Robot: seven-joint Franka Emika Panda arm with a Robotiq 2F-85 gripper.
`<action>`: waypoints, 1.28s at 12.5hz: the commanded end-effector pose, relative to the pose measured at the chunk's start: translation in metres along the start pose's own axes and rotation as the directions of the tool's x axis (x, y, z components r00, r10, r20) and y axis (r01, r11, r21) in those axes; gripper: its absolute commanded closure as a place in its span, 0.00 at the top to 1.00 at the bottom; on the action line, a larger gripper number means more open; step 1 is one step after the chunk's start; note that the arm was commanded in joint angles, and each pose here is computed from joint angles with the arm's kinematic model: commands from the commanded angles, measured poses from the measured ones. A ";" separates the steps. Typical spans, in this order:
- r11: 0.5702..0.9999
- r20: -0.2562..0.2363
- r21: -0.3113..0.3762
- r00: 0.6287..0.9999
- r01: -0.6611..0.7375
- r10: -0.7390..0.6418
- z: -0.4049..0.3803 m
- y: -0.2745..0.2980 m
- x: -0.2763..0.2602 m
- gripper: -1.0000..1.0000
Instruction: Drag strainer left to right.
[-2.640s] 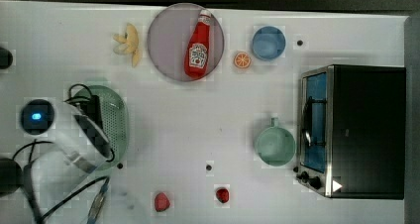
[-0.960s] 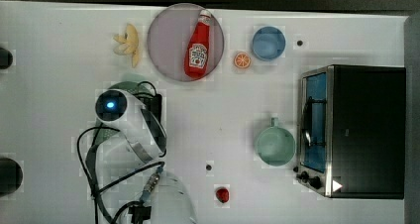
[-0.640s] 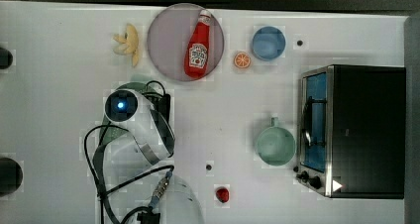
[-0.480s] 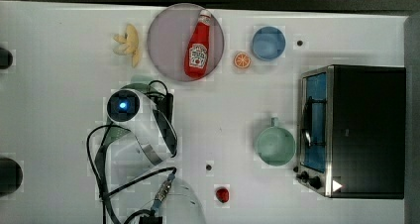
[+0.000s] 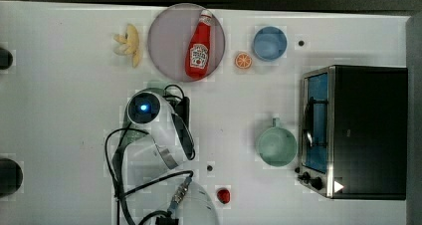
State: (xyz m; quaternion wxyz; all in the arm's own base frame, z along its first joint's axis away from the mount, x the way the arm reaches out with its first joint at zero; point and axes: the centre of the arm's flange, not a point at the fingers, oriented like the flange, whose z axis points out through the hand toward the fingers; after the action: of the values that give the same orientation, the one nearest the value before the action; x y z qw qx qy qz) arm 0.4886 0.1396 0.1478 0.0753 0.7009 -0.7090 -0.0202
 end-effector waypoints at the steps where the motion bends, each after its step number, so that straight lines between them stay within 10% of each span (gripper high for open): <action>1: 0.999 -0.028 0.014 0.999 0.036 -0.035 -0.011 -0.007 0.051 1.00; 16: 0.999 -0.090 -0.010 0.995 0.042 -0.043 0.005 -0.010 0.200 1.00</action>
State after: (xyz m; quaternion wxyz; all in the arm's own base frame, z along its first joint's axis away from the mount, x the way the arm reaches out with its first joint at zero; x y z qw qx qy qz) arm 0.4943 -0.0578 0.1461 0.1147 0.6924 -0.7123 -0.0029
